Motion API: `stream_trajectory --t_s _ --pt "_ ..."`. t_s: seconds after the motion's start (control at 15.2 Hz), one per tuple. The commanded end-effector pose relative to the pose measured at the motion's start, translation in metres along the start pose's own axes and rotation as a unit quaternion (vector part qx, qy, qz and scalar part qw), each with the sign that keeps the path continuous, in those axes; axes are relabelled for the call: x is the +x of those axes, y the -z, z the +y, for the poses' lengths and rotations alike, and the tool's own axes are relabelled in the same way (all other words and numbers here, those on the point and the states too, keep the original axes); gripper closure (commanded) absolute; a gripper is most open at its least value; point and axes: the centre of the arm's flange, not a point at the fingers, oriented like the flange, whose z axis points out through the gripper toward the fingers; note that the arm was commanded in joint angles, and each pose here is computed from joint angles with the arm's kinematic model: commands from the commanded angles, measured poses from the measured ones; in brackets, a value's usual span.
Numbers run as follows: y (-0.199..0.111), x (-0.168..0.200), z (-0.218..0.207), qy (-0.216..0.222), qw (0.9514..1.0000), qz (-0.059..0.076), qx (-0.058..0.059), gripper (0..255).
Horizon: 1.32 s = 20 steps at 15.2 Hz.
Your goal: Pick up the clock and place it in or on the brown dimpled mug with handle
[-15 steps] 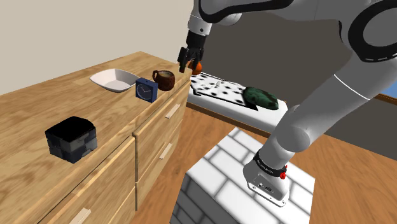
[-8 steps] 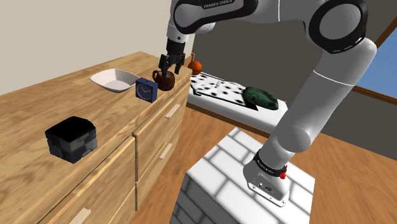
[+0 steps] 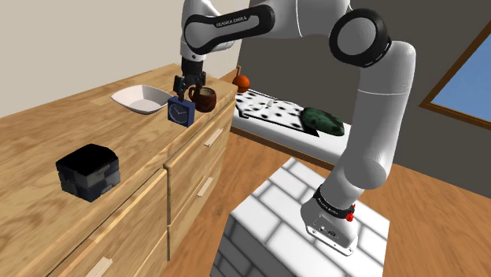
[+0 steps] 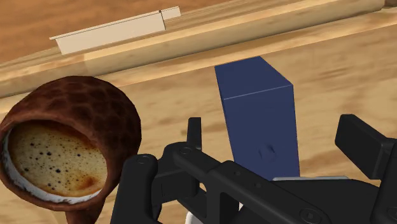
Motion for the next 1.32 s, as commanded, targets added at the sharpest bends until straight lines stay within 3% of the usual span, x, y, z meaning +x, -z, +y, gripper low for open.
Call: stream_trajectory --t_s 0.0,0.53,0.99,1.06,1.25 --pt "-0.014 0.019 -0.006 0.004 1.0000 -0.001 -0.004 0" --pt "-0.054 0.019 -0.006 0.004 1.0000 -0.001 -0.004 0" --pt "-0.054 0.019 -0.006 0.004 1.0000 -0.001 -0.004 0" --pt "-0.054 0.019 -0.006 0.004 1.0000 -0.001 -0.004 255" --pt "-0.054 0.019 -0.006 0.004 1.0000 -0.001 -0.004 255"
